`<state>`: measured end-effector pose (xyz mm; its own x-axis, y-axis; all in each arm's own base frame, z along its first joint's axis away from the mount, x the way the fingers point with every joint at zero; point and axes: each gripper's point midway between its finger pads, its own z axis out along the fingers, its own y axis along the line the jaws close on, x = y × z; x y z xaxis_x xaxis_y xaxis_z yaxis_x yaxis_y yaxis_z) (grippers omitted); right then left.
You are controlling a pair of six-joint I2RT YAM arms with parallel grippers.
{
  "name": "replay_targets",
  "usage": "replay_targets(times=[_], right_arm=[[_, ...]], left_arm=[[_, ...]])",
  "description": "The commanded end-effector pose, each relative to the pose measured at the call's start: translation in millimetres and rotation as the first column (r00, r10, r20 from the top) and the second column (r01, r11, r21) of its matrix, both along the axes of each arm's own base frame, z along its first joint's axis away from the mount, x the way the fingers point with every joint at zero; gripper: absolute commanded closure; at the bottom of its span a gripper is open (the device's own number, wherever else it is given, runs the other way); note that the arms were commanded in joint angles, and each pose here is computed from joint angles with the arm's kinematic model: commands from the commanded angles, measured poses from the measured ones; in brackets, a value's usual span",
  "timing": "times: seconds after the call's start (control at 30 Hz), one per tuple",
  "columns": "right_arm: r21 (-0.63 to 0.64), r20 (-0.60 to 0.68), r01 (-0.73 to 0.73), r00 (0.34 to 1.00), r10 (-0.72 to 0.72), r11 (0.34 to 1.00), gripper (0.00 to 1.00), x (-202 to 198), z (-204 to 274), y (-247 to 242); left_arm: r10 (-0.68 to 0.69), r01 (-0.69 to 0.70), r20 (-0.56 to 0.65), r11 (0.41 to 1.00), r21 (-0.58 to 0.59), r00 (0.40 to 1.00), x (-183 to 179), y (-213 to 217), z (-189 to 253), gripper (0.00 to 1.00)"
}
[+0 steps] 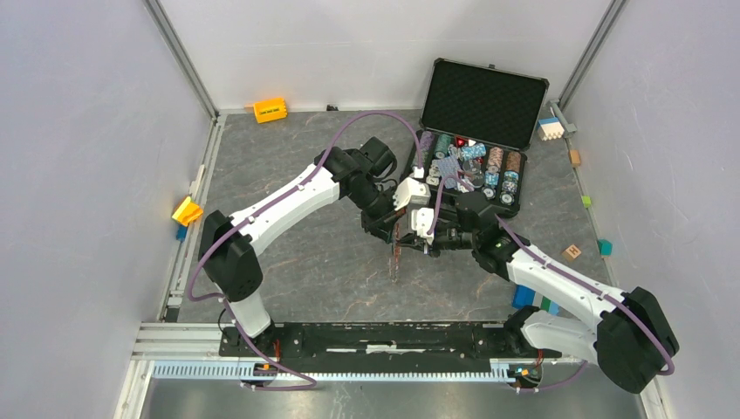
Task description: Put the keys on the keyring
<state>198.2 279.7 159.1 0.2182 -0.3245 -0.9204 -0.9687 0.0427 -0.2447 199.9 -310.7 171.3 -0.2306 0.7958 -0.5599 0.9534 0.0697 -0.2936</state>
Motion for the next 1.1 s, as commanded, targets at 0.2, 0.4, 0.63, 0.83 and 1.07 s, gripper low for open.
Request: replay_targets(times=[0.2, 0.4, 0.63, 0.83, 1.07], right_arm=[[0.045, 0.035, -0.102, 0.994, 0.1, 0.994, 1.0, -11.8, 22.5, 11.9], [0.04, 0.04, -0.135, 0.99, 0.133, 0.99, 1.0, -16.5, 21.6, 12.3], [0.031, 0.055, -0.14, 0.989, 0.138, 0.99, 1.0, -16.7, 18.9, 11.2], [0.02, 0.067, -0.127, 0.99, 0.126, 0.992, 1.0, -13.0, 19.2, 10.5], [0.025, 0.072, -0.136, 0.988, 0.133, 0.99, 1.0, -15.0, 20.9, 10.1]], left_arm=[[-0.137, 0.144, 0.129, 0.988, -0.048, 0.982, 4.3, 4.1, 18.4, 0.98], [-0.212, 0.221, 0.124, 0.974, -0.059, 0.969, -8.8, 10.2, 21.1, 0.98], [-0.277, 0.285, 0.096, 0.955, -0.086, 0.956, -25.0, 11.2, 20.0, 0.98], [-0.273, 0.285, 0.111, 0.952, -0.112, 0.956, -27.6, 7.5, 25.6, 0.98], [-0.248, 0.252, 0.068, 0.965, -0.07, 0.966, -39.3, -3.2, 17.6, 0.98]])
